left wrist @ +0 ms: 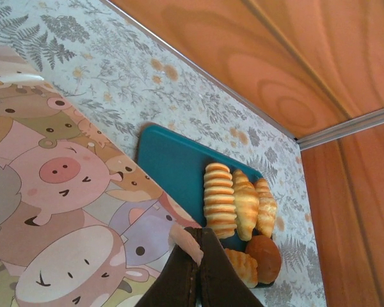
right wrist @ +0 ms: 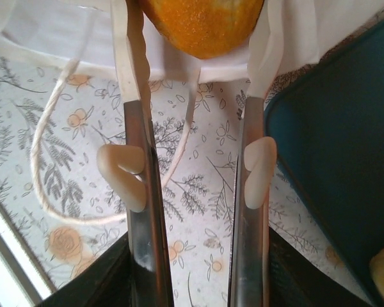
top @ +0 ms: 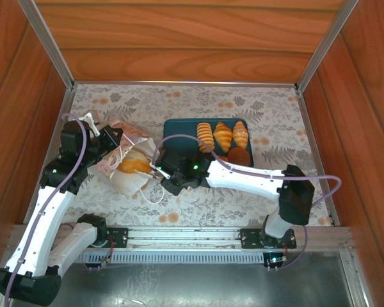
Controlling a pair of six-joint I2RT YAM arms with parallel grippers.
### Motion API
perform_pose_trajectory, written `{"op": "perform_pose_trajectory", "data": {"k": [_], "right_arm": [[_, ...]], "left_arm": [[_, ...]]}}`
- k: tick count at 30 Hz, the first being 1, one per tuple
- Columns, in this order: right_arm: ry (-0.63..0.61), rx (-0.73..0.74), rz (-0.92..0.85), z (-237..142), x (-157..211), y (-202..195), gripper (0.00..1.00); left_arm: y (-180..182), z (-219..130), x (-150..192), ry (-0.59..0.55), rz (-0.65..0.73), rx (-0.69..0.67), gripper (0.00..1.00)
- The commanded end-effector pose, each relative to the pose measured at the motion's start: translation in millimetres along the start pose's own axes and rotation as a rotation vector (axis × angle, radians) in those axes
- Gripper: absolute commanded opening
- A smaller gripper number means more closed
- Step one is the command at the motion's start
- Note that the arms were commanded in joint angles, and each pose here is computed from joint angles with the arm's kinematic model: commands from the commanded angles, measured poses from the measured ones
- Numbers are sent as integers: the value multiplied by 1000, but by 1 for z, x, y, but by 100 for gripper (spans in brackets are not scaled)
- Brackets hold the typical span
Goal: Take the fake bread out of the paper bag
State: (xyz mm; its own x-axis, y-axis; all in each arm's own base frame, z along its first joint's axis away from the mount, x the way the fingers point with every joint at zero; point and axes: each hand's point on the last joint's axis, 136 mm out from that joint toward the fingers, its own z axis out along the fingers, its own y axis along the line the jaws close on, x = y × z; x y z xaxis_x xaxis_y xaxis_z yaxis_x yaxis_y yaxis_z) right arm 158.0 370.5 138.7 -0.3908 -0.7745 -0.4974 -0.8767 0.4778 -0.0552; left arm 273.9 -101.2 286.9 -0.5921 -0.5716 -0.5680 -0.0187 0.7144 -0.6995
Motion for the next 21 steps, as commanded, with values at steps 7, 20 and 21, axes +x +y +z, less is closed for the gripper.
{"op": "perform_pose_trajectory", "data": {"k": [7,20,21], "right_arm": [[-131,-42,-68,-51,-9,4,42],[-81,112,-113,-99,50,-35,42],[-80,129,-115,-102,53,-39,42]], "left_arm": [[-1,2,-8,-23,-4,-12,0],[5,-2,-22,-94,5,-59,0],[5,-3,-23,-98,7,-63,0]]}}
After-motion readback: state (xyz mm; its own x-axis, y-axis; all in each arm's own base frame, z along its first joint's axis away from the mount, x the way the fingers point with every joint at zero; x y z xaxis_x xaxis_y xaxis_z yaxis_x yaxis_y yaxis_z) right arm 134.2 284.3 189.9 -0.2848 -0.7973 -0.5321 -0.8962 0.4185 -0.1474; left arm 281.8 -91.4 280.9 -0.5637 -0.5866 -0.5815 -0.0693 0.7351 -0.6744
